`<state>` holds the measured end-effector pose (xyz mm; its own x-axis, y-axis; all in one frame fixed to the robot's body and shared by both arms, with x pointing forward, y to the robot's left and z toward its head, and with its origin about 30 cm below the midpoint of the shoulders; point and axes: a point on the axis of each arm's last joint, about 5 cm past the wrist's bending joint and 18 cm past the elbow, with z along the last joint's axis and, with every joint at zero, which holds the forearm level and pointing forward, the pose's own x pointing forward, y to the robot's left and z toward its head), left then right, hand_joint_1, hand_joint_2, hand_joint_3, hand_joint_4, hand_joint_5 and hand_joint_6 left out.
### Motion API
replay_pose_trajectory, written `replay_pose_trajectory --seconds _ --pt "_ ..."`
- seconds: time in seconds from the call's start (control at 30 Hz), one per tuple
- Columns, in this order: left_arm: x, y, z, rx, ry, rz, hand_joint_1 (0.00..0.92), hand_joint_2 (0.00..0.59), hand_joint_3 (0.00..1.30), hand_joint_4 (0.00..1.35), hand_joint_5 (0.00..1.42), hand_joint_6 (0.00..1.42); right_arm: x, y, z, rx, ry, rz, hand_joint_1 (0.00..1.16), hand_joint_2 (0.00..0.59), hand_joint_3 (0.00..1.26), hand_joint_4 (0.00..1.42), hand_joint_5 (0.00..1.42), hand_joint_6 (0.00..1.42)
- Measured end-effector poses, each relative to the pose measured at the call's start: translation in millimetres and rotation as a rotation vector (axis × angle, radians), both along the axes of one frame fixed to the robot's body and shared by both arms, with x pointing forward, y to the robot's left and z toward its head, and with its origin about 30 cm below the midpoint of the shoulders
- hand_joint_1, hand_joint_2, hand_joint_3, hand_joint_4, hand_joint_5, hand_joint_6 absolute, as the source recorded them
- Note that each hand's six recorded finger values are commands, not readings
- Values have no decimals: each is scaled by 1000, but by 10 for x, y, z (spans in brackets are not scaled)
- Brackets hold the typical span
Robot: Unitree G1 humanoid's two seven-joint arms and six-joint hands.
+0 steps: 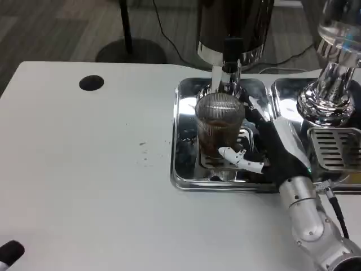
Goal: Grasp the cup under the faucet to collect the drink, then remove the cup.
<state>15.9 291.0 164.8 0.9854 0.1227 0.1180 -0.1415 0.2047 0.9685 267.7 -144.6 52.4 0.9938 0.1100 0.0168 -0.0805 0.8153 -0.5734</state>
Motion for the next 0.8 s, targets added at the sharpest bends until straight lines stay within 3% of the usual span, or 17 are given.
replay_pose_trajectory --seconds 0.8 --pt "3 -5 -5 -5 -5 5 0 61 56 0 0 0 -18 38 -22 43 4 -30 755 208 70 129 122 101"
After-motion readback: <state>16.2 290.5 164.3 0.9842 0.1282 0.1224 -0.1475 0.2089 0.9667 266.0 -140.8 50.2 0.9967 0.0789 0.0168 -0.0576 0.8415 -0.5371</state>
